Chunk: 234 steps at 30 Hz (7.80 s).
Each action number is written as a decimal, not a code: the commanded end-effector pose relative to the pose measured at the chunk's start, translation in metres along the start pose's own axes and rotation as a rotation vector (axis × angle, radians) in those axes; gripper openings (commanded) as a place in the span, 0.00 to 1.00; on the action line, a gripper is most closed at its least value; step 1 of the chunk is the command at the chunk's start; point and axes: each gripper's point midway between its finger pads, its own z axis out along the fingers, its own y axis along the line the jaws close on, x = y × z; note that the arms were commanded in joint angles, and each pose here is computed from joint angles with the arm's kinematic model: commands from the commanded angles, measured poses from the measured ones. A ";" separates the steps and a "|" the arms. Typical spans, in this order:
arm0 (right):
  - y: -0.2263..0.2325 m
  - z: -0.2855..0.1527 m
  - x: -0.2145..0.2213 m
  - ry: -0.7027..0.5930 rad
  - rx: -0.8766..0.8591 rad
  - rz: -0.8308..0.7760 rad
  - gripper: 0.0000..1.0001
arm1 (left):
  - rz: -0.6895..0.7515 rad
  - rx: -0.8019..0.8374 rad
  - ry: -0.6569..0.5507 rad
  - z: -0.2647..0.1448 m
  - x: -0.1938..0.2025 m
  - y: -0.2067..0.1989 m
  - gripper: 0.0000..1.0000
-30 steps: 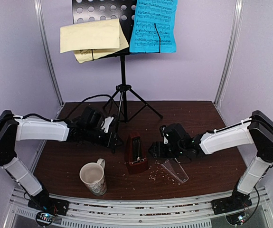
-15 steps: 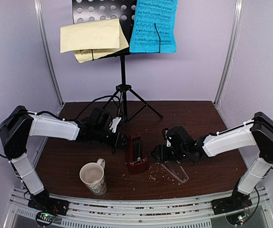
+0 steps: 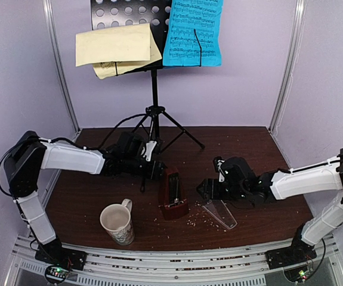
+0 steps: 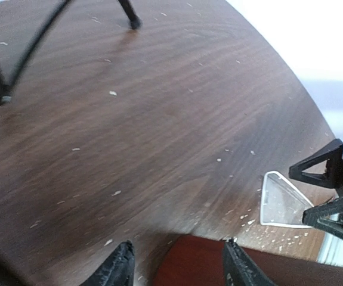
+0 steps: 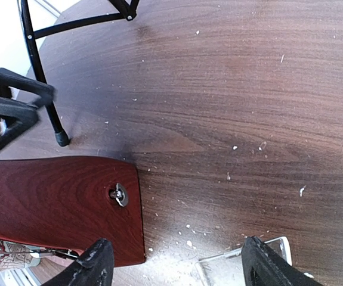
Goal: Pack up the instrument practice props
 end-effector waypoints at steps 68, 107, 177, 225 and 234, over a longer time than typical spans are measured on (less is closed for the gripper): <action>-0.026 -0.011 0.003 -0.051 0.095 -0.010 0.78 | 0.047 0.051 -0.062 -0.012 -0.009 -0.016 0.59; 0.027 -0.020 0.009 -0.082 -0.046 -0.151 0.73 | 0.083 -0.070 -0.246 -0.126 -0.071 0.021 0.77; 0.118 -0.001 -0.049 -0.290 -0.562 -0.741 0.66 | 0.373 -0.161 -0.387 -0.195 -0.099 0.042 0.88; 0.115 0.010 -0.047 -0.230 -0.612 -0.607 0.60 | 0.376 -0.148 -0.391 -0.196 -0.099 0.039 0.88; 0.113 0.009 -0.045 -0.227 -0.615 -0.592 0.62 | 0.376 -0.147 -0.390 -0.195 -0.099 0.039 0.89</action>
